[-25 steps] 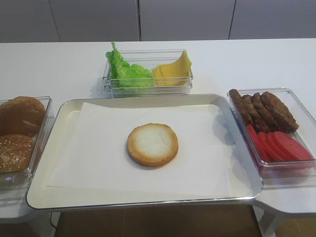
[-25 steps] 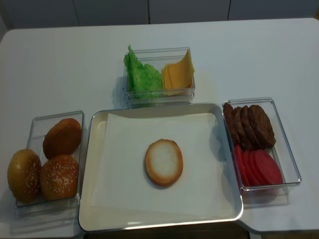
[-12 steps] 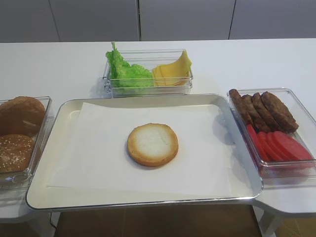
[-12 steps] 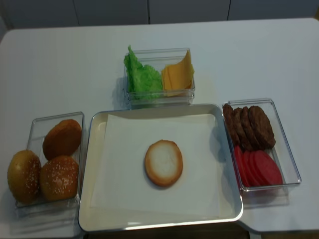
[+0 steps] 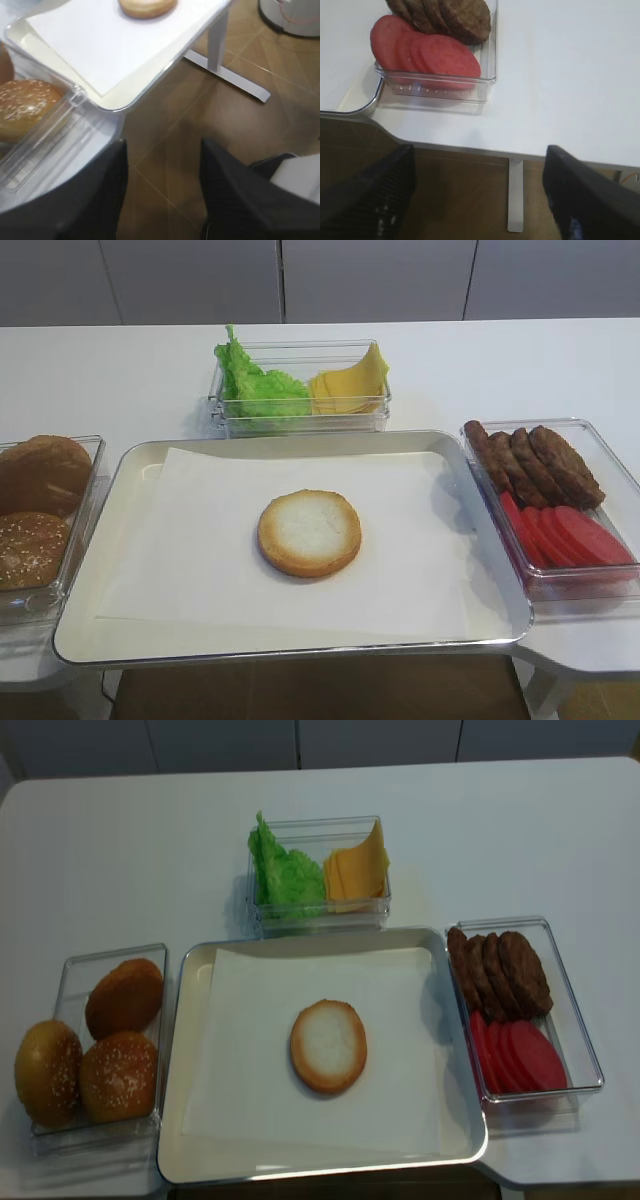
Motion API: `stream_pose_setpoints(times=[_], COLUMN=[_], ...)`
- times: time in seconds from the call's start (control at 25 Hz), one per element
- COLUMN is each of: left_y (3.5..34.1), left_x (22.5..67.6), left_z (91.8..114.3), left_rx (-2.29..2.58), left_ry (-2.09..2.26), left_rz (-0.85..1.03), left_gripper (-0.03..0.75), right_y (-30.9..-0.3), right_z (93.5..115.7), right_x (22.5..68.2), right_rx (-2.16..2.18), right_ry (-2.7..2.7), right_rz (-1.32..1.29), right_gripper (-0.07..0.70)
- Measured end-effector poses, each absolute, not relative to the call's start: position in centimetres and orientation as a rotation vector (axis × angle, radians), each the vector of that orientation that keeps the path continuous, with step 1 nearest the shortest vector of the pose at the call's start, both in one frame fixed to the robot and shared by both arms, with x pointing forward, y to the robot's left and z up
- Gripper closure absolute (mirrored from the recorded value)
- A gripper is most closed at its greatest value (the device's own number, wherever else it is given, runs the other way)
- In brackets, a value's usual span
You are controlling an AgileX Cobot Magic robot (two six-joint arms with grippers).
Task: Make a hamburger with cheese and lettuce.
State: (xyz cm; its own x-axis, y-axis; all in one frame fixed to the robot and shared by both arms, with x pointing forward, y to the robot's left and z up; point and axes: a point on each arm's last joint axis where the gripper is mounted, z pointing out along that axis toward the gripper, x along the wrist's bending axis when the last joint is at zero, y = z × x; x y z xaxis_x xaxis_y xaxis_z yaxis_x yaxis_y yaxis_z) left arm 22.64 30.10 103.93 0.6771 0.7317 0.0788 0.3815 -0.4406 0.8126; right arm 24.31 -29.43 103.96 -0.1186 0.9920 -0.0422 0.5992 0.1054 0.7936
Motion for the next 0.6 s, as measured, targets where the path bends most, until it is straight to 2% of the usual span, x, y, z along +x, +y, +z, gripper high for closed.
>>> stream_pose_setpoints(times=[0.24,0.6], left_y=[30.95,31.02], left_x=[23.05,23.14], left_z=[103.89,103.88], left_rx=[1.983,1.967], left_ry=[1.029,1.055], left_rz=[0.592,0.595], left_gripper=[0.363,0.363], right_y=[-29.41,-29.41], right_z=[103.96,103.96], right_x=[24.31,24.31], right_rx=[1.555,1.555], right_ry=[1.789,1.789], right_rz=[0.845,0.845], right_gripper=[0.013,0.013])
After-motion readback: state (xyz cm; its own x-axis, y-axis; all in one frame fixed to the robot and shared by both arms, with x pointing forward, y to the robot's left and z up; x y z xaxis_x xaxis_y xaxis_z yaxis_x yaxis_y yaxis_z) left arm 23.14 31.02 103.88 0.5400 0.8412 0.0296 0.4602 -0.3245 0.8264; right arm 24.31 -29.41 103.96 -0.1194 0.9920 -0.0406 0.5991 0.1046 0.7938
